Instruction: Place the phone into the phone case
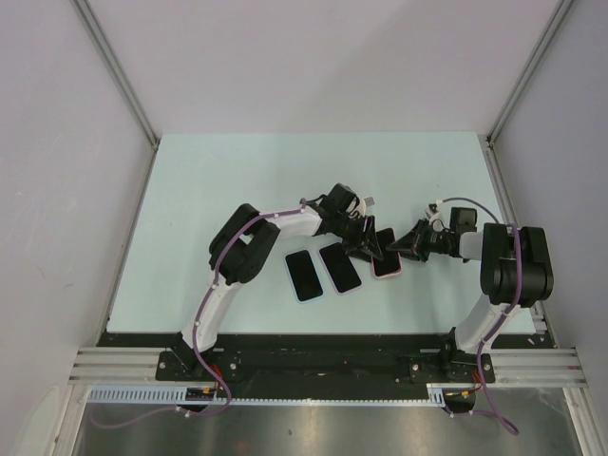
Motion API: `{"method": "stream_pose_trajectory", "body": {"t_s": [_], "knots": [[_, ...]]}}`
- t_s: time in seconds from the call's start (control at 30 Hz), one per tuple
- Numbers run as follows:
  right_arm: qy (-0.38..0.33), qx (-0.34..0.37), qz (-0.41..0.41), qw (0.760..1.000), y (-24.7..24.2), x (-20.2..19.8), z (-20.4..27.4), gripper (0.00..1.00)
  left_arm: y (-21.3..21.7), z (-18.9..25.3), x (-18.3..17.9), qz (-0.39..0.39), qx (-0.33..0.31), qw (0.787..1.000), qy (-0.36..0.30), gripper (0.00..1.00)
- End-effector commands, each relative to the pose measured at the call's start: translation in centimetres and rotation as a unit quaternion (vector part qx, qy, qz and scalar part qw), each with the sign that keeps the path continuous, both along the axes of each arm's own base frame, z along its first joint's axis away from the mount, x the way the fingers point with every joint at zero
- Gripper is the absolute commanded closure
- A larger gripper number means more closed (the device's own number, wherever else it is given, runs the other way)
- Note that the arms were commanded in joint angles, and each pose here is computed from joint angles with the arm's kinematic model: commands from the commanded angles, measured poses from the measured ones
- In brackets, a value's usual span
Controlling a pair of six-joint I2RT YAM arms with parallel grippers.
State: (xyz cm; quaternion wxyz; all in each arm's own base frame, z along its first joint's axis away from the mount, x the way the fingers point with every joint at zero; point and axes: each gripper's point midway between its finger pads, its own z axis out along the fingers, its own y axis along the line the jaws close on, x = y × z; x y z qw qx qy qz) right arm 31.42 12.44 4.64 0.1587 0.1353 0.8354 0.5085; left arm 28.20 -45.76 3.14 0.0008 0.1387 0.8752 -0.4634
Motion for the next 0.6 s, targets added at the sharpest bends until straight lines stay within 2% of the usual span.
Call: {"method": "stream_pose_trajectory", "body": {"t_s": [0.0, 0.23, 0.37, 0.57], "knots": [[-0.008, 0.022, 0.005, 1.0, 0.4, -0.3, 1.3, 0.99, 0.8, -2.1, -1.2, 0.002, 0.041, 0.999, -0.007, 0.49], [-0.013, 0.014, -0.005, 1.0, 0.2, 0.0, 1.9, 1.0, 0.7, -1.7, -0.9, 0.004, 0.043, 0.999, -0.01, 0.49], [-0.032, 0.026, -0.006, 0.999, 0.3, 0.4, 3.4, 1.0, 0.9, 0.1, -0.5, 0.0, 0.038, 0.999, -0.035, 0.46], [-0.092, 0.051, 0.004, 0.994, 0.8, 0.9, 7.6, 1.0, 2.8, 6.9, 0.8, 0.016, 0.019, 0.995, -0.098, 0.28]]}}
